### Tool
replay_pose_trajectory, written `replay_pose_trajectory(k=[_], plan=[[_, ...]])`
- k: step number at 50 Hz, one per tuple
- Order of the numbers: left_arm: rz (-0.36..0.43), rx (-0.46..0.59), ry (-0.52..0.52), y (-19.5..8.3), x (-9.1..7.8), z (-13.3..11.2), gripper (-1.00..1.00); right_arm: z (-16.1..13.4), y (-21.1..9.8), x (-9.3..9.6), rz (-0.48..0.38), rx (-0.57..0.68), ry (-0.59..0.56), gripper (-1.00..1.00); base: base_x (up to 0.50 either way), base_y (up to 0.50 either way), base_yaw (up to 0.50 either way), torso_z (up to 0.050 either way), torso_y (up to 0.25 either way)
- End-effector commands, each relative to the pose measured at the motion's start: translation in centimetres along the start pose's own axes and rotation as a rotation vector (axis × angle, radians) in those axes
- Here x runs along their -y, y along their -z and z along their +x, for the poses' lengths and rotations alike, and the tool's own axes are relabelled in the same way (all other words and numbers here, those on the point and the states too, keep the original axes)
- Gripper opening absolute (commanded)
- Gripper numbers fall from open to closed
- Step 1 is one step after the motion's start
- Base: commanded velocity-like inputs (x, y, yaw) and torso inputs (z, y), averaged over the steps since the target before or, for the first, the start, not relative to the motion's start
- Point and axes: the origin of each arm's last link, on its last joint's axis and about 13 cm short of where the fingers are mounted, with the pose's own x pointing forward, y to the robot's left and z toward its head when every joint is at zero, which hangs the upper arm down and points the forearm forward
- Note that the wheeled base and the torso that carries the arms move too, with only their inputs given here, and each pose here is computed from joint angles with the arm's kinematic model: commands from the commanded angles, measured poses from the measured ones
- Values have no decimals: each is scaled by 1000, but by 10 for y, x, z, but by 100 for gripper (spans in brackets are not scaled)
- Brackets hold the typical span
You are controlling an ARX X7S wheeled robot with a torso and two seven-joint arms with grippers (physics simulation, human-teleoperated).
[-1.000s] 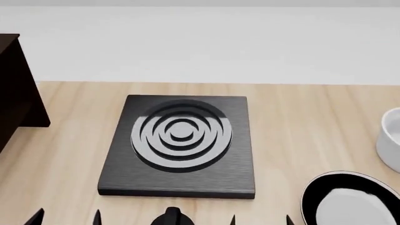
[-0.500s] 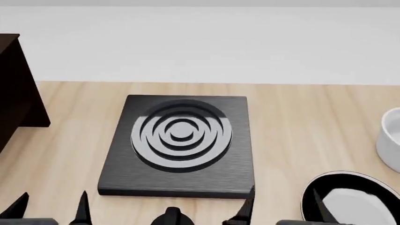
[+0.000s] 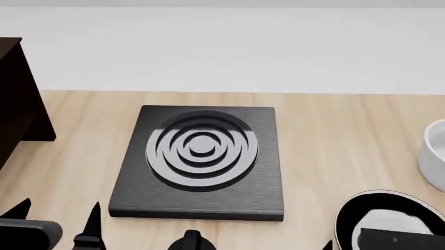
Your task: Put the frying pan on the cabinet shelf.
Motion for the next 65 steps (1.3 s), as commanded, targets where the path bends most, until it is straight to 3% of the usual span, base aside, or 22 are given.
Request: replay_pose_trajectory(k=[1, 3, 6, 16, 36, 40, 48, 65], plan=[[18, -23, 17, 0, 1, -3, 100, 0, 17, 24, 0, -204, 43, 100, 0, 0, 0, 0, 0], [11, -25, 11, 1, 1, -3, 100, 0, 26, 27, 24, -208, 52, 100, 0, 0, 0, 0, 0], [13, -33, 23, 3, 3, -4, 100, 0, 37, 29, -26, -268, 66, 100, 0, 0, 0, 0, 0], [13, -34, 21, 1, 3, -5, 100, 7, 51, 26, -34, -314, 42, 100, 0, 0, 0, 0, 0], [12, -42, 29, 7, 3, -3, 100, 15, 77, 31, 46, -385, 67, 100, 0, 0, 0, 0, 0], [12, -46, 31, 8, 3, -3, 100, 14, 83, 33, 22, -416, 71, 100, 0, 0, 0, 0, 0], [11, -44, 25, 8, 1, -3, 100, 12, 93, 38, 77, -433, 74, 100, 0, 0, 0, 0, 0], [15, -46, 27, 5, 3, -3, 100, 15, 101, 34, 122, -452, 36, 100, 1, 0, 0, 0, 0]])
